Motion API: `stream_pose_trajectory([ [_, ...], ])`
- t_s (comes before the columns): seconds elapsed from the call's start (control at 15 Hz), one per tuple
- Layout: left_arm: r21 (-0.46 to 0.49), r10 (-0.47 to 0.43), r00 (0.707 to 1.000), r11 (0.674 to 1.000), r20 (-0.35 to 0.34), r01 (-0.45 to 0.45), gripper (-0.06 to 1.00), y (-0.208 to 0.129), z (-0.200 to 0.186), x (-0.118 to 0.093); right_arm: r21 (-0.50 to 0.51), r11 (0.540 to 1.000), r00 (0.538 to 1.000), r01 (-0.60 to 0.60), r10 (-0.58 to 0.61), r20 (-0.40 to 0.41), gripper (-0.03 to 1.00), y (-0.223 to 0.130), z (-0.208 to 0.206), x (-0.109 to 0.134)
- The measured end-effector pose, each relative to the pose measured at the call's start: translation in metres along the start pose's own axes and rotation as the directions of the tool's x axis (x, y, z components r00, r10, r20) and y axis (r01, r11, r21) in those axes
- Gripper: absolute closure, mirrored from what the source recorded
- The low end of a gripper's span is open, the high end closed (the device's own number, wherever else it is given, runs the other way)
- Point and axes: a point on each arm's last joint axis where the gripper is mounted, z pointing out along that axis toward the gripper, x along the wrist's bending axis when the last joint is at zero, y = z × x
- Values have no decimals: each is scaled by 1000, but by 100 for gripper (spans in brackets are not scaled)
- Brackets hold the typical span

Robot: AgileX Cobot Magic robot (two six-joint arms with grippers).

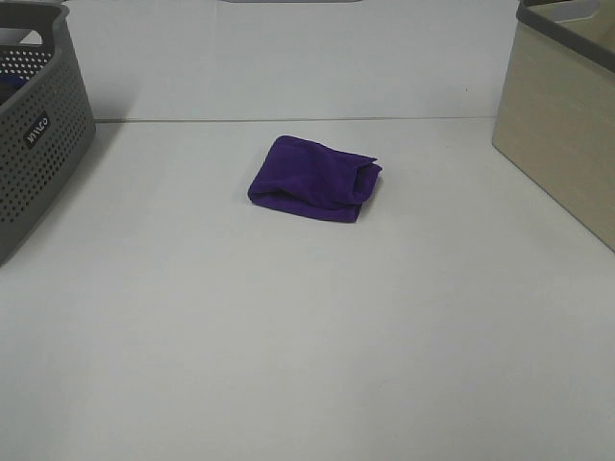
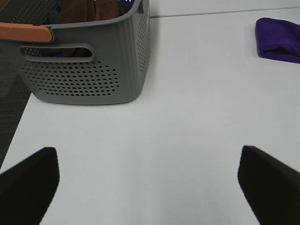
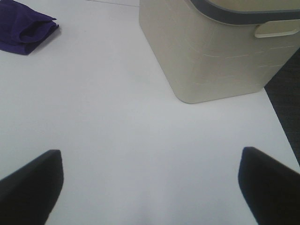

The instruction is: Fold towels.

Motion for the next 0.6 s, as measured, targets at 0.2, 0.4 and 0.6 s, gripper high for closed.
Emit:
stream_pose_trajectory([
  [0.2, 0, 0, 1000, 1000, 0, 0, -4, 0, 0, 0, 0, 1000, 1000, 0, 0, 0, -2, 0, 0, 0],
  [0.4, -1, -7, 1000, 1000, 13, 7, -4, 0, 0, -1, 0, 1000, 1000, 0, 0, 0, -2, 0, 0, 0],
  [0.6, -1, -8, 1000, 1000, 14, 8, -4, 0, 0, -1, 0, 1000, 1000, 0, 0, 0, -2, 0, 0, 0],
])
